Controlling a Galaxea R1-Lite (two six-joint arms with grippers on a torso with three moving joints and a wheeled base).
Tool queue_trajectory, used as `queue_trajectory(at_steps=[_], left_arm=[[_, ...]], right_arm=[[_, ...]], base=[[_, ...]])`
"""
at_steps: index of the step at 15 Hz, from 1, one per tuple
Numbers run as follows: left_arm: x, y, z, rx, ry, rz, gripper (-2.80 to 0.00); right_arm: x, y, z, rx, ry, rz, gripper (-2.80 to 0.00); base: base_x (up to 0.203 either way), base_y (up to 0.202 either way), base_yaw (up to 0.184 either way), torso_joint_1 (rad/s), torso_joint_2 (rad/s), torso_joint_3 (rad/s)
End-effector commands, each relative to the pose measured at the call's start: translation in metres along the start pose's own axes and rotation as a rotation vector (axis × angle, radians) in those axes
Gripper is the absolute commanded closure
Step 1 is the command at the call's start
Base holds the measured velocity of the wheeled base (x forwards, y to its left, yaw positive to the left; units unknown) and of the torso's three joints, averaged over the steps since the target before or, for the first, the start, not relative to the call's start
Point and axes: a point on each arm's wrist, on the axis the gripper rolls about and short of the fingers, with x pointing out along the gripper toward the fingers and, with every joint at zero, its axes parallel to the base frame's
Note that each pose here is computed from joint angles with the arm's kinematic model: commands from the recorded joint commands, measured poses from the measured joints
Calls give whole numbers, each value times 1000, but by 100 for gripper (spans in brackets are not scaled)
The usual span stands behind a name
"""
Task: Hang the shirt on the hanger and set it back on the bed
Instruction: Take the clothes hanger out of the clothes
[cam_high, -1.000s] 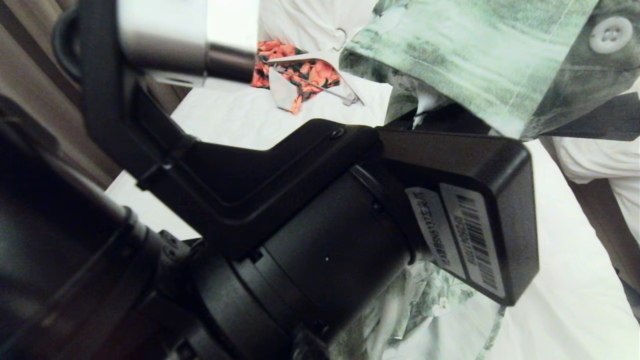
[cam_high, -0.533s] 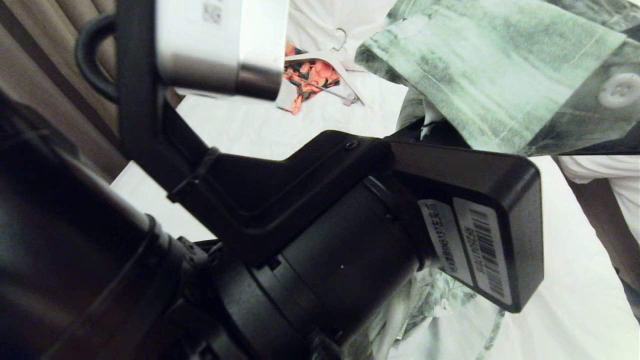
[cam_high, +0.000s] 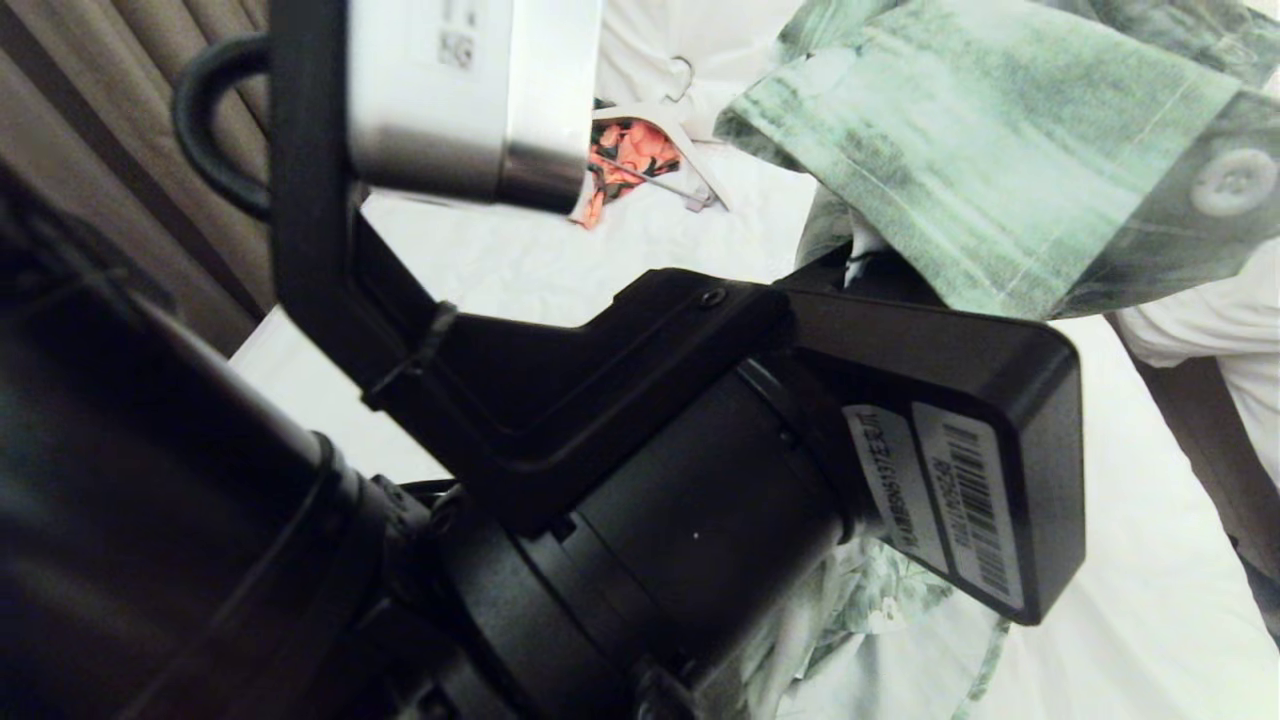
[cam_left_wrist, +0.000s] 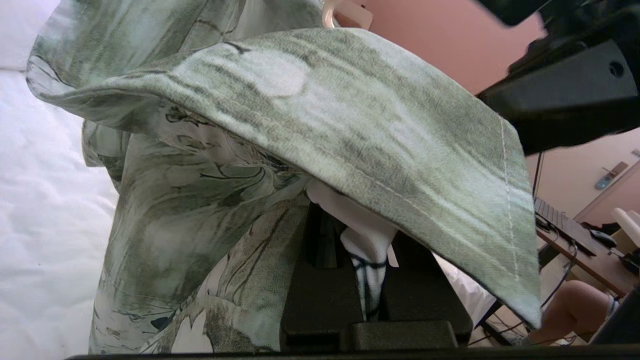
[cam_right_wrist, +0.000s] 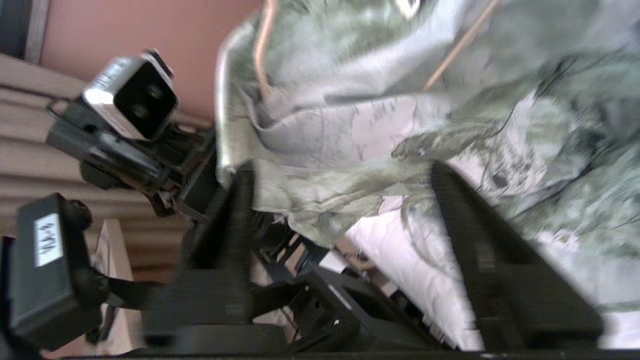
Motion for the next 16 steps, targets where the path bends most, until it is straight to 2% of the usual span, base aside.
queue_trajectory(at_steps=[1,4,8,11,12,14,16], left_arm=[[1,0,0,-1,-2,0,0],[3,-1,-6,2,14,1,0],[8,-4,-24,11,59,-3,0],[8,-4,-26,12,62,-4,0],[9,-4,-26,12,62,-3,0],[9,-4,-27,12,65,-2,0],[9,-4,-28,13,68,-2,0]], right_arm=[[-3,1,0,-13,-9,-2,0],[0,5,9,-49,-40,10,0],[8,7,19,-143,-60,16,0],[13,7,23,-205,-68,9,0],[13,7,23,-221,-64,5,-280],[11,8,23,-249,-68,5,-280],[11,8,23,-332,-75,2,-280]], base=[[0,0,0,0,0,0],[0,0,0,0,0,0],[0,0,0,0,0,0],[0,0,0,0,0,0],[0,0,0,0,0,0],[0,0,0,0,0,0],[0,0,0,0,0,0]])
